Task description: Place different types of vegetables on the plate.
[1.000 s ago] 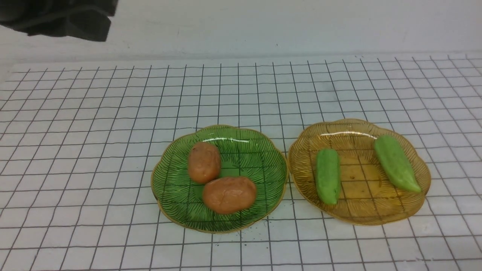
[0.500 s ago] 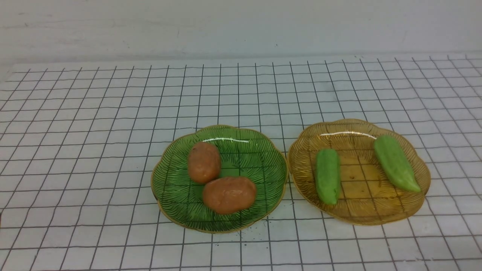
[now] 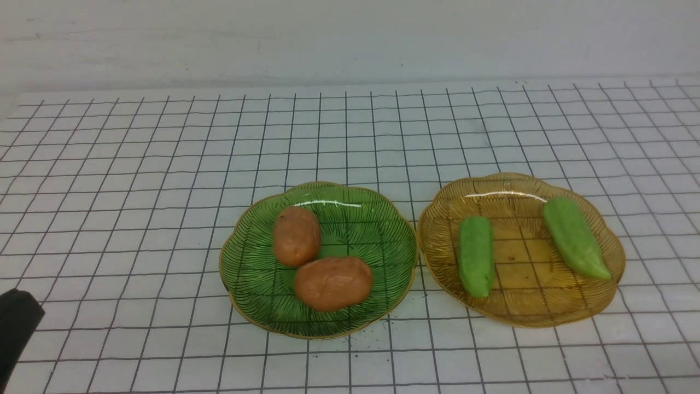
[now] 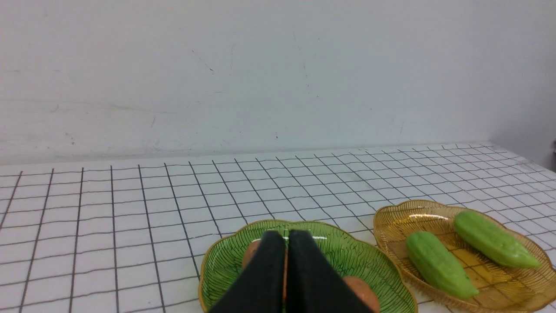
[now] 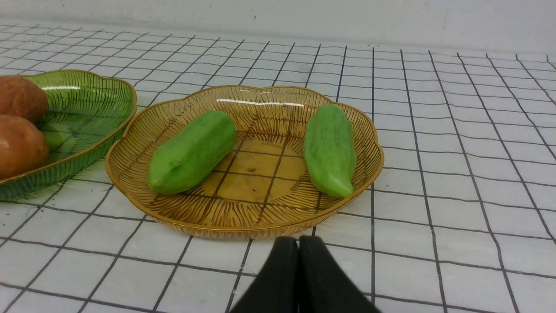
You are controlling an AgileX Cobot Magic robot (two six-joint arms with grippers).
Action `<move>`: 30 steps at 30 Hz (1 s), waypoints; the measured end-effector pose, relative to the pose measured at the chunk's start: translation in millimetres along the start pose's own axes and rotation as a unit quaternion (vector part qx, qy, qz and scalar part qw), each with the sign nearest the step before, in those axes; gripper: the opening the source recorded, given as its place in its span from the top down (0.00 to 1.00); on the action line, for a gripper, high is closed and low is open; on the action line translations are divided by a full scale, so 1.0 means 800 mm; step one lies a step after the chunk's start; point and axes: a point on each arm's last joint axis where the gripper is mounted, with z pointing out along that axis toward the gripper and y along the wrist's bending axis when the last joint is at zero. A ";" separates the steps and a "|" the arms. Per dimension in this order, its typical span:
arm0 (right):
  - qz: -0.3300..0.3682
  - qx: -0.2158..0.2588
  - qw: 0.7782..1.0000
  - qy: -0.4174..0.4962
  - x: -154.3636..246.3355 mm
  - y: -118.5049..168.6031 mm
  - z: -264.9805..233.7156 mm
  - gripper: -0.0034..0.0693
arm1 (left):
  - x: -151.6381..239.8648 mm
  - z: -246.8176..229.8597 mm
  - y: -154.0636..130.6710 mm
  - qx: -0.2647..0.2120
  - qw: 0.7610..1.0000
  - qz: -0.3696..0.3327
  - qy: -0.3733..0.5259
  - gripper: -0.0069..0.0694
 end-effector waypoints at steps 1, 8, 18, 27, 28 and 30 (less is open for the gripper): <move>0.000 0.000 1.000 0.000 0.000 0.000 0.000 0.96 | 0.002 0.001 0.000 -0.003 1.000 0.000 0.000 0.92; 0.000 0.000 1.000 0.000 0.000 0.000 0.000 0.96 | 0.035 0.008 0.005 -0.005 0.999 0.001 0.038 0.92; 0.000 0.000 1.000 0.000 0.000 0.000 0.000 0.96 | 0.089 0.010 0.019 -0.054 0.993 0.062 0.082 0.92; -0.008 0.000 1.000 0.000 0.000 0.000 0.000 0.96 | 0.123 0.001 0.038 -0.168 0.980 0.051 0.093 0.92; -0.010 0.000 1.000 0.000 0.000 0.000 0.000 0.96 | 0.125 0.000 0.038 -0.172 0.979 0.049 0.101 0.92; -0.010 0.000 1.000 0.000 0.000 0.000 0.000 0.96 | 0.130 -0.002 0.039 -0.176 0.976 0.045 0.121 0.92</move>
